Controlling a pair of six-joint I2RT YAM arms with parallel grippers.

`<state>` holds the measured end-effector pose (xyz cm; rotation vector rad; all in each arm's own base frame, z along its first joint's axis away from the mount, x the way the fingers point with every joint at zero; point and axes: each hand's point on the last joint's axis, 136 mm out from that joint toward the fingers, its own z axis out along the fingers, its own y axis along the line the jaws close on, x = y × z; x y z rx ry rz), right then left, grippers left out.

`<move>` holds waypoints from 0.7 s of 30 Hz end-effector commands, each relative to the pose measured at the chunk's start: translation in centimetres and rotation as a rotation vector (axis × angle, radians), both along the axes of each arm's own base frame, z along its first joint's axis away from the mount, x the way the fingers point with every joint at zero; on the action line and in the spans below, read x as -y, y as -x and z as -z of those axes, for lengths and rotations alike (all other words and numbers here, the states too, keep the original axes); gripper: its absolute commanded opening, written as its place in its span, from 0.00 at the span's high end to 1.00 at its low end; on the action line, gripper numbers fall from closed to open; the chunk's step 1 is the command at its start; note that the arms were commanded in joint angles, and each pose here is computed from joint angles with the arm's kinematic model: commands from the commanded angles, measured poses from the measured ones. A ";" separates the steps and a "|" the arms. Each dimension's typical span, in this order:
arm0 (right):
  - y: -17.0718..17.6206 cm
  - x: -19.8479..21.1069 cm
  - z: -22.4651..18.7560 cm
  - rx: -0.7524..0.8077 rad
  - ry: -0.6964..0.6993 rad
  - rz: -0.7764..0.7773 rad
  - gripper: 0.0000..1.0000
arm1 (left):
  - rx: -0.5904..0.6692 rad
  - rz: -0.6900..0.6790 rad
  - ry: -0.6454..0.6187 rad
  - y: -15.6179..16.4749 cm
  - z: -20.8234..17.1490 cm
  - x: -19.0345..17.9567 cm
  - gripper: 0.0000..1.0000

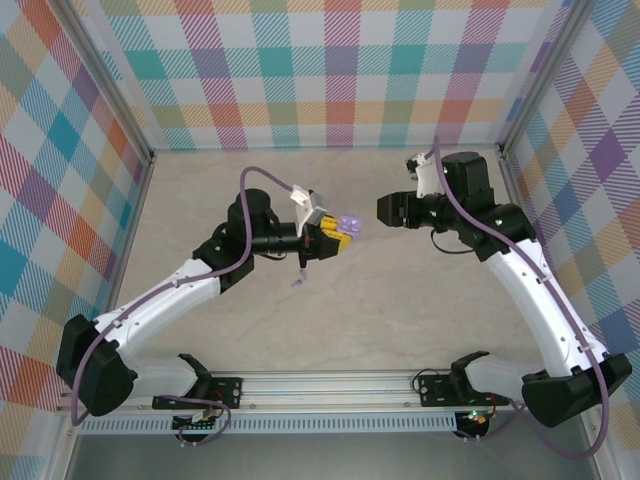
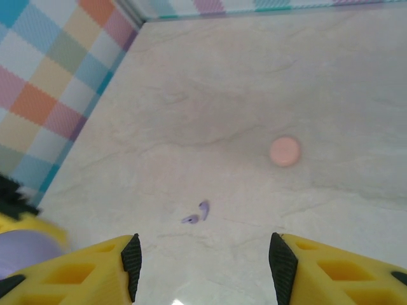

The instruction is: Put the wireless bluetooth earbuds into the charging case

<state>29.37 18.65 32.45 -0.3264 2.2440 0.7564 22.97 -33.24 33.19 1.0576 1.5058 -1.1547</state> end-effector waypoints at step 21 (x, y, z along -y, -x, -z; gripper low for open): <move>-1.4 -11.0 21.9 -0.610 0.183 -0.127 0.53 | 0.029 -0.103 0.130 2.0 -6.5 -5.2 0.84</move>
